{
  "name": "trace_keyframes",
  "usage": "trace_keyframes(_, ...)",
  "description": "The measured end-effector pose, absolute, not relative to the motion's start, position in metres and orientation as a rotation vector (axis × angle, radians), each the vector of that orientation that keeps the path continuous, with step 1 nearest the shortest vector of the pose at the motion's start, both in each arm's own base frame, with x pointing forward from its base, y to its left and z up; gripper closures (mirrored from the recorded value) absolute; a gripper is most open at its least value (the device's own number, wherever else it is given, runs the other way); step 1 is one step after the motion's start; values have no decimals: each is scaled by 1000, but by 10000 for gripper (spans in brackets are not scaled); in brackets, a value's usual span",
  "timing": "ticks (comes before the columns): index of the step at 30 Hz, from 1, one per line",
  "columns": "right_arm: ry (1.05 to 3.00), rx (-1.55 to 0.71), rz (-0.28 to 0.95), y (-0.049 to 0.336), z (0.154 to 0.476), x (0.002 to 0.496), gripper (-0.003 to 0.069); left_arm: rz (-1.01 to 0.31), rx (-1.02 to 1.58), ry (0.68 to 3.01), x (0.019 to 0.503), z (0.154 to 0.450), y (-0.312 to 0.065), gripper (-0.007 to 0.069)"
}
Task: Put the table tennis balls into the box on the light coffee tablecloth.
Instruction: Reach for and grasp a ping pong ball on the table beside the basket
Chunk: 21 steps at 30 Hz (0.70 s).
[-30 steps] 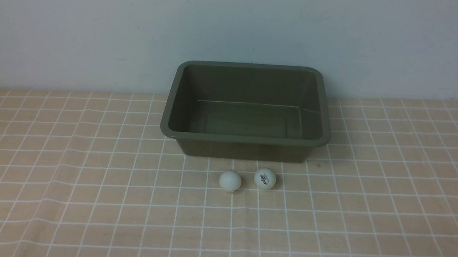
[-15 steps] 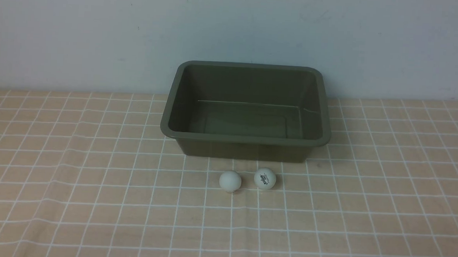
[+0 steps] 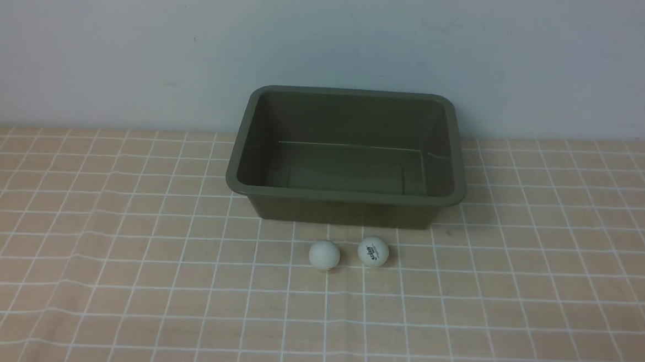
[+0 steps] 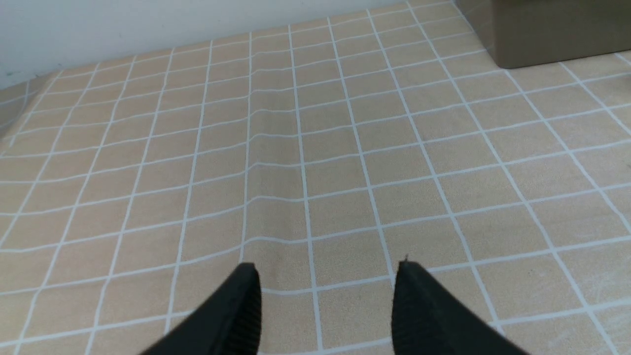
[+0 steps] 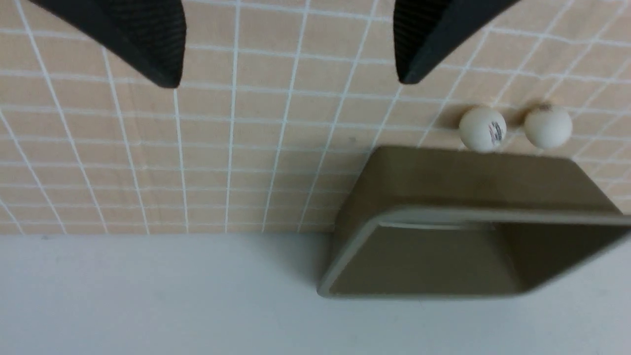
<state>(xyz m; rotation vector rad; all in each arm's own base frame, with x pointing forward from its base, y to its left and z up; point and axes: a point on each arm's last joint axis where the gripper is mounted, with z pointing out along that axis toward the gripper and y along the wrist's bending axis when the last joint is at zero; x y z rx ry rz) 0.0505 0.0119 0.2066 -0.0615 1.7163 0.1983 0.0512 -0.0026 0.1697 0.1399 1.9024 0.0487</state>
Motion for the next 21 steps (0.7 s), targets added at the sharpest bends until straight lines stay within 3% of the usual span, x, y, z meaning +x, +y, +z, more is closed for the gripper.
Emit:
trace_keyframes(5, 1643, -102, 207, 13, 259, 34, 147, 49, 140, 1902, 51, 170, -3, 328)
trace_keyframes(10, 1605, -134, 193, 13, 289, 20, 147, 49, 140, 1902, 51, 170, -3, 328)
trace_keyframes(21, 1597, -129, 213, 14, 293, 18, 147, 49, 140, 1902, 51, 170, -3, 328)
